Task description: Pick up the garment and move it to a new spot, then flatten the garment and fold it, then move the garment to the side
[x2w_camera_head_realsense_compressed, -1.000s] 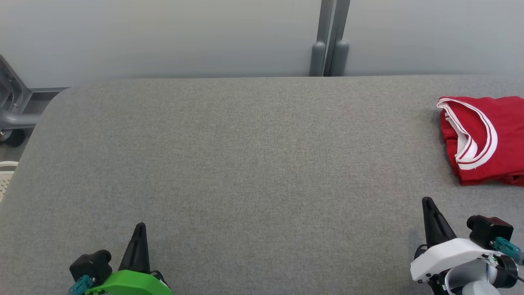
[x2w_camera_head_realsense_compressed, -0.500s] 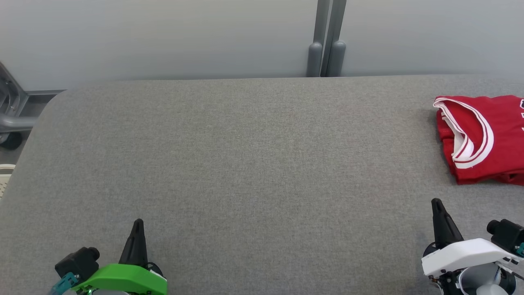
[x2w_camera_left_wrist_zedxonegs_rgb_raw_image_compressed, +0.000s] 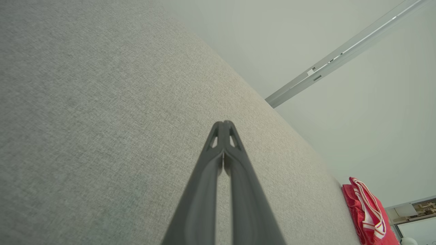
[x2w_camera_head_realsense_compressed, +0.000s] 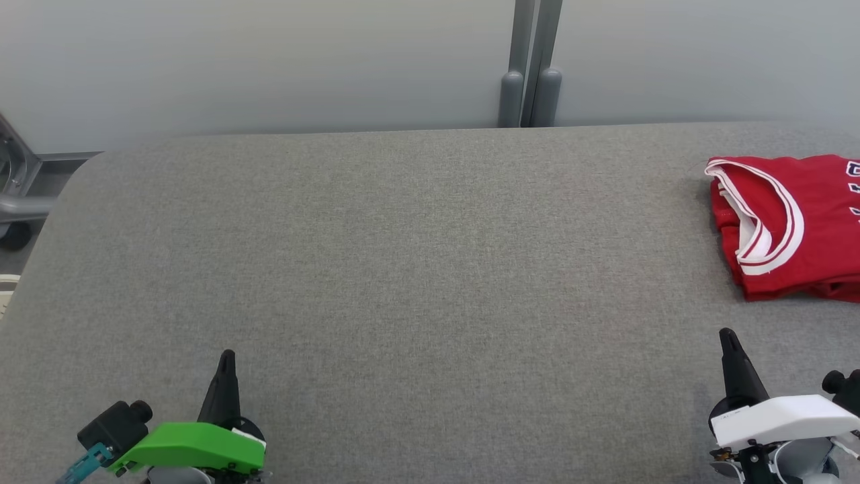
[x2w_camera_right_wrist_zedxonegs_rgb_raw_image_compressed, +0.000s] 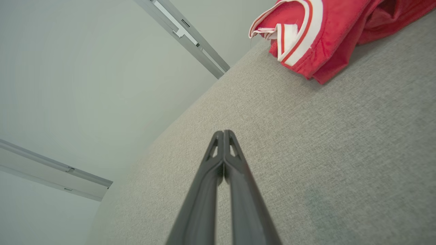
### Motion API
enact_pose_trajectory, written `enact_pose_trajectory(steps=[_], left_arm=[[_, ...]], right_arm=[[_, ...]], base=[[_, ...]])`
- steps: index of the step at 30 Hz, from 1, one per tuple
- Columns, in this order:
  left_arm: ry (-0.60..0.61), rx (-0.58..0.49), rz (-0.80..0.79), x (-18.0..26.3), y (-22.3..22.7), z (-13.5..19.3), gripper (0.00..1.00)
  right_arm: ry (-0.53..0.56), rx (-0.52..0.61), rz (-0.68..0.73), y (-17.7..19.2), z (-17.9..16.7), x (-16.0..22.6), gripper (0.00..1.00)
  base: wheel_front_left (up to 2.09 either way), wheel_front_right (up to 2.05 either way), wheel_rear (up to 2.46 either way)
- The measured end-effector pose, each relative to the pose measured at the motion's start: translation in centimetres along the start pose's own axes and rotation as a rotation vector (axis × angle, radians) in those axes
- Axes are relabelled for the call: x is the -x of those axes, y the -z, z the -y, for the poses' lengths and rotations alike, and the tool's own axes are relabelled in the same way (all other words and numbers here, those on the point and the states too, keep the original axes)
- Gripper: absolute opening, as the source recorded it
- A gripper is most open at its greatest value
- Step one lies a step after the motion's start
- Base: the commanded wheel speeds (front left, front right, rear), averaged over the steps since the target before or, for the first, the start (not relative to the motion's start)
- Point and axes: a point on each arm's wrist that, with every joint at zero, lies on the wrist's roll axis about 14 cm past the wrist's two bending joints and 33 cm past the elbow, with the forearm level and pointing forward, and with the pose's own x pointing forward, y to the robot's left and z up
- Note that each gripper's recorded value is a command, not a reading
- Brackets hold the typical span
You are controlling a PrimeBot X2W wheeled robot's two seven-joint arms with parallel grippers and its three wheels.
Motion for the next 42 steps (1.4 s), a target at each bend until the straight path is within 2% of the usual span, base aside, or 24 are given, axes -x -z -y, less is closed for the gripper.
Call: enact_pose_trajectory(steps=[24,42], left_arm=[[0.043,0.282,-0.019,-0.9,-0.4,1.7,0.00],[0.083,0.450,-0.034,-1.4,-0.8,3.0,0.00]], right_arm=[[0.014,-0.313,0.035,-1.5,0.8,0.8,0.00],[0.002,-0.494,0.067,-2.6,1.1,1.2,0.00]], base=[[0.00,0.00,0.00],[0.00,0.00,0.00]])
